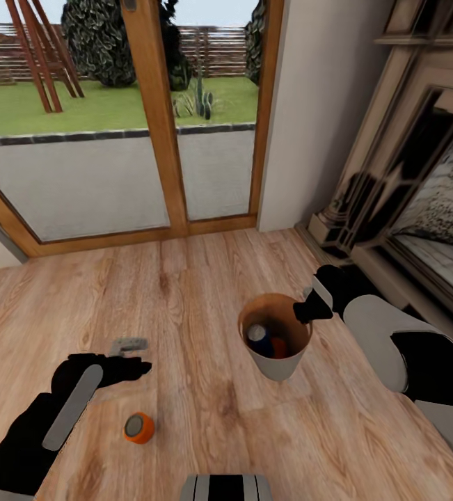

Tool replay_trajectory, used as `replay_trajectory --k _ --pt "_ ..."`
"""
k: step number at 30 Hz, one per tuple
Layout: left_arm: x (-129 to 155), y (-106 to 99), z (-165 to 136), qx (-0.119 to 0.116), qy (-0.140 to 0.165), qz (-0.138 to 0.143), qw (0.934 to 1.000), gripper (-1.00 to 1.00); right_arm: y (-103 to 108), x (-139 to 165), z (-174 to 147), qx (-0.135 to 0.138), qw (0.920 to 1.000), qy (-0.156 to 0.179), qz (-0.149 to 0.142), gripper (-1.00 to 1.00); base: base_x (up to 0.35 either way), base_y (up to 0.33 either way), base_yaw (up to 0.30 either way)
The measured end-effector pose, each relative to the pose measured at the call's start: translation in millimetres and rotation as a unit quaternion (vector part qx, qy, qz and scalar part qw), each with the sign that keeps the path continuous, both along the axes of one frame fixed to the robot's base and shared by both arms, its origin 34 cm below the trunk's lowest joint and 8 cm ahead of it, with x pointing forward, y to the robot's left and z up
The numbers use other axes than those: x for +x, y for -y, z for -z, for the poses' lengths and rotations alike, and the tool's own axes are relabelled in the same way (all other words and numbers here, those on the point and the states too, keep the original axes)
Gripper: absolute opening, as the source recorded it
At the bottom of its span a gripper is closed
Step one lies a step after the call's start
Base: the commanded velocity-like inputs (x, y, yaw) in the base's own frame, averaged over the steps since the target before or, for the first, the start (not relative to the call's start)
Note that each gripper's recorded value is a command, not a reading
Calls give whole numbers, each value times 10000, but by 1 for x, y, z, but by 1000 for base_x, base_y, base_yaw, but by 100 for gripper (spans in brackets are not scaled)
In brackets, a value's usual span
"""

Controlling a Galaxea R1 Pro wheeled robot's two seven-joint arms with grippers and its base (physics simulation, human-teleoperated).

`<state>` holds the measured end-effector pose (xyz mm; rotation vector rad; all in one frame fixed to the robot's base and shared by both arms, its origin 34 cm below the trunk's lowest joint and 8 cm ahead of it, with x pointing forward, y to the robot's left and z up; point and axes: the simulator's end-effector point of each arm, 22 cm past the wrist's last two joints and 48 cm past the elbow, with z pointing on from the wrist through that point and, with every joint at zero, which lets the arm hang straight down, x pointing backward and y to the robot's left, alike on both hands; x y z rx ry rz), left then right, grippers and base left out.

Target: Put the three can of soda from the living room inside the tash can in the kitchen.

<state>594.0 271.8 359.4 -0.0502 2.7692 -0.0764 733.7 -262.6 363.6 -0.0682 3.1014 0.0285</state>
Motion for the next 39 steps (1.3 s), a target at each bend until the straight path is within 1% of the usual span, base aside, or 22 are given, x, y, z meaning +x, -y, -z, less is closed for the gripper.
replay_trajectory --k 5,8,11,12,16,18,19,21,24,29,39 --pt "29 -7 -14 -35 197 -151 9997 100 1 0 0 -54 10000 0 -44 -100 147 0 0" --pt "32 -9 -14 -33 190 -189 9996 100 0 0 0 -39 10000 -4 -37 -100 110 0 0" --pt "25 -14 0 -7 -19 -255 9997 100 0 -1 1 -41 10000 -6 -38 -100 72 0 0" --pt "19 -17 10 16 -158 -294 9994 100 0 -1 1 -44 10000 -6 -36 -100 33 0 0" --pt "13 -20 17 36 -277 -328 9991 100 2 -1 1 -81 10000 -8 -57 -100 18 0 0" --pt "5 -24 28 65 -439 -377 9983 100 2 -1 1 -78 10000 -9 -57 -100 4 0 0" --pt "-3 -31 38 90 -596 -468 9971 100 1 -1 1 -74 10000 -8 -53 -100 2 0 0" --pt "-11 -43 46 100 -740 -639 9952 100 1 -1 1 -74 10000 -8 -47 -100 1 0 0" --pt "-14 -50 49 104 -791 -757 9939 100 2 -1 1 -108 9999 -8 -65 -100 0 0 0" --pt "-16 -54 50 160 -815 -802 9933 100 3 -1 1 -112 9999 -9 -59 -100 0 0 0" --pt "-17 -45 52 122 -831 -776 9934 100 3 -2 2 -113 9999 -19 -57 -100 -12 -23 0"
